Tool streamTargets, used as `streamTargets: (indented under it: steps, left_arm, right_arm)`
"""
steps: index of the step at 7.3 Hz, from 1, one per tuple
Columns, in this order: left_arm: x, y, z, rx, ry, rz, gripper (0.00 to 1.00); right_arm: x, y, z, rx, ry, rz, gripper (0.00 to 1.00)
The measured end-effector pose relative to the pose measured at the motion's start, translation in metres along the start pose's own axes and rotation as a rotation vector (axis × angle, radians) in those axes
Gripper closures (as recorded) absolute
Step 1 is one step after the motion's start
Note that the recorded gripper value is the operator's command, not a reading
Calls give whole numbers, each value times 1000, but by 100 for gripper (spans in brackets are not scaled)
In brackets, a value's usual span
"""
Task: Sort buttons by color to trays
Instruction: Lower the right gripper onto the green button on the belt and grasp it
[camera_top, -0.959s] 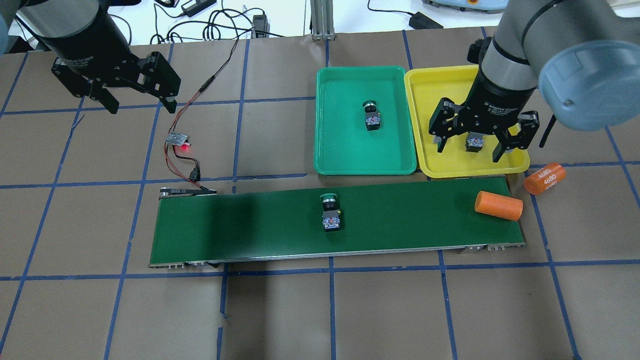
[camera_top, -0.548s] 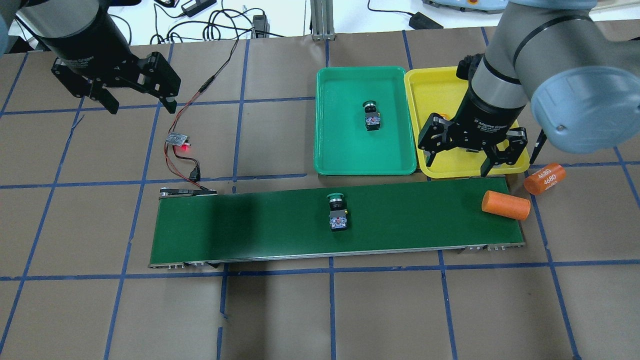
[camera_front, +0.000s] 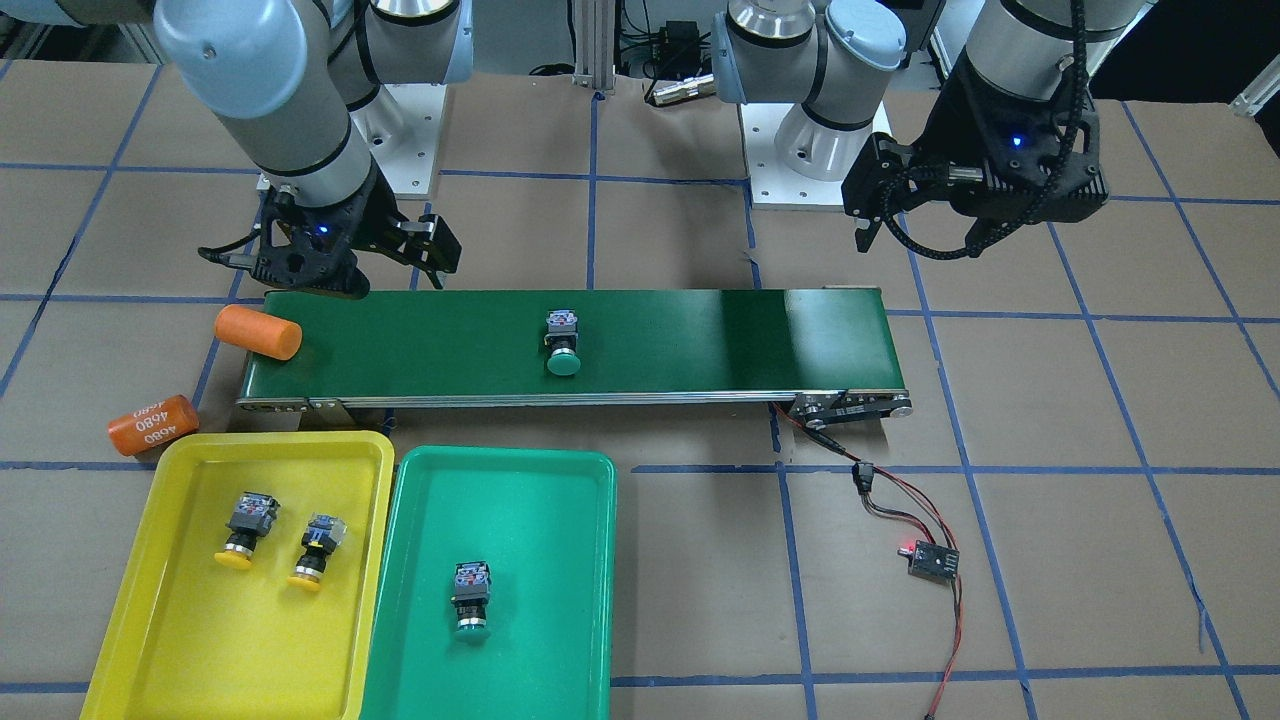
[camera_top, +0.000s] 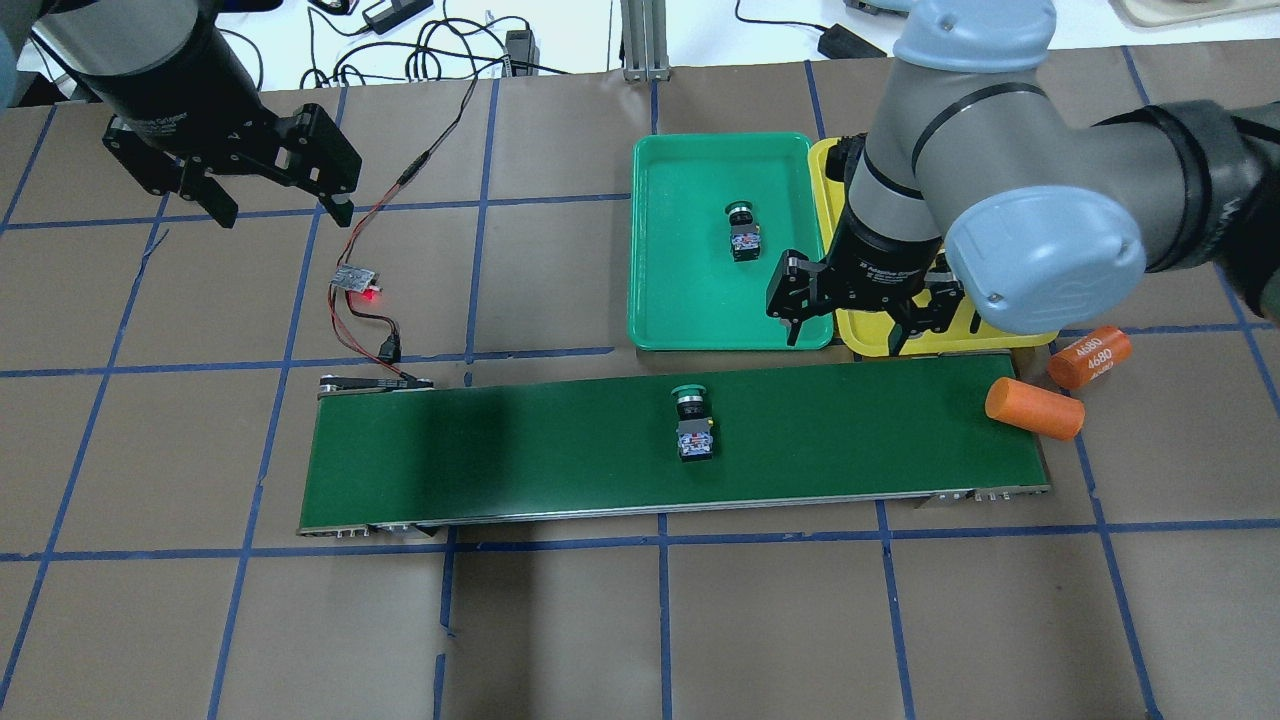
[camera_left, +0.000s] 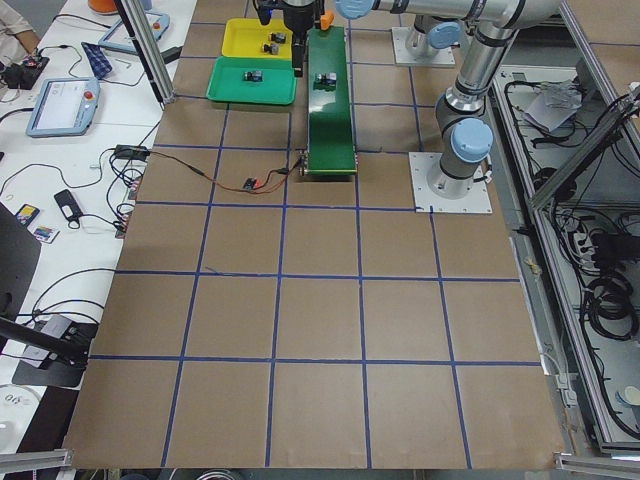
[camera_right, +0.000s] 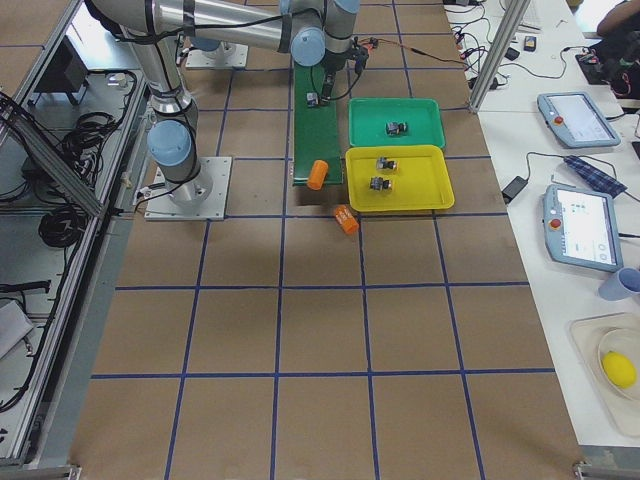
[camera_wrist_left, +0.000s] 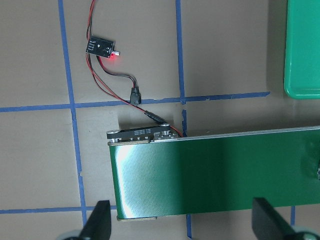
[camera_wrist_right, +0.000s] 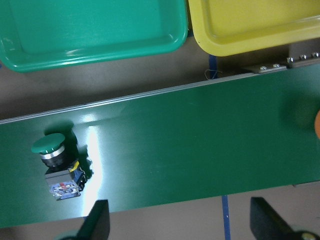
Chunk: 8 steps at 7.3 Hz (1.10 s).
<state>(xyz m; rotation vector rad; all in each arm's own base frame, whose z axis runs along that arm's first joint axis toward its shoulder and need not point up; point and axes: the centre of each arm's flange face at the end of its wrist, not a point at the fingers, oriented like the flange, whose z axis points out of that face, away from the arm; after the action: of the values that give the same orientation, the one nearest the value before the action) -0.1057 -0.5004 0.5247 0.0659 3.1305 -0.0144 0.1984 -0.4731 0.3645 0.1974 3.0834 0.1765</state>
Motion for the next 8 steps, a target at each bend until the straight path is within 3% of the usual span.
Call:
streamTargets:
  steps: [3,5,7,8]
  left_arm:
    - [0,-1,1,0,0,-1,0]
    - [0,0,0,0,0,-1,0]
    - [0,-1,0,0,0,-1,0]
    - [0,0,0,1,0,-1,0]
  right_arm:
    - [-40,5,54,23,5,-9,0]
    - [-51,10,76,-4,6,50,0]
    - [-62,15,99,-48,10,48,0]
    - [-67,16,107,-62,13,41,5]
